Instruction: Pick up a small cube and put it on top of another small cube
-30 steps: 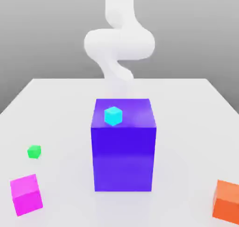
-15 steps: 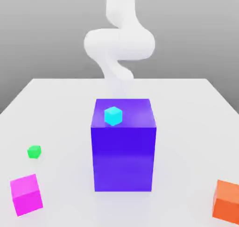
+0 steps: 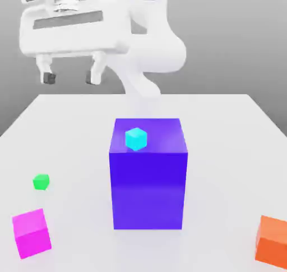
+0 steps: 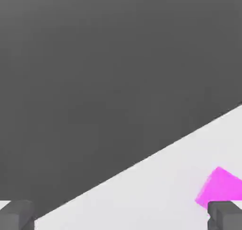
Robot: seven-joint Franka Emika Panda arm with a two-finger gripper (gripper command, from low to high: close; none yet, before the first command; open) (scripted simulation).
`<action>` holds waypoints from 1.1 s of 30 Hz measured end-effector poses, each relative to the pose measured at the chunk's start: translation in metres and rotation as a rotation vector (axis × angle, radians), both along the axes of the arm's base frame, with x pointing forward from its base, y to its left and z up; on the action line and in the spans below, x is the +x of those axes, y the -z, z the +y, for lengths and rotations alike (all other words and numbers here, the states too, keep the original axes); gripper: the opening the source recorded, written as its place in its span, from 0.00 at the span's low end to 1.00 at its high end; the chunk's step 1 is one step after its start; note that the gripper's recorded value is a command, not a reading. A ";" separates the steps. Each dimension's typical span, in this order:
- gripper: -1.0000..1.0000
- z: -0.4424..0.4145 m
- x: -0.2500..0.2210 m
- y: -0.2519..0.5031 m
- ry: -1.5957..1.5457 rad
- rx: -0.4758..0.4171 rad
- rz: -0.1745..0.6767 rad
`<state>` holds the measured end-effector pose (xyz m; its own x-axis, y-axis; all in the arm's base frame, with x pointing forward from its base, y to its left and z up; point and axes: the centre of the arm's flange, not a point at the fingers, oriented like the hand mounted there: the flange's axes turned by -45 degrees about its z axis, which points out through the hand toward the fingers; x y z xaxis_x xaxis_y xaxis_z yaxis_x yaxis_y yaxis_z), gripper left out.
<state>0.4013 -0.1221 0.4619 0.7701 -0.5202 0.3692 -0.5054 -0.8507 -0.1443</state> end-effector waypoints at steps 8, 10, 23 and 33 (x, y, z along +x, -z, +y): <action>0.50 -0.086 0.009 0.173 0.340 0.097 0.234; 0.50 -0.105 0.011 0.222 0.422 0.123 0.292; 0.00 -0.129 0.017 0.317 0.542 0.178 0.375; 0.00 -0.132 0.014 0.289 0.550 0.155 0.398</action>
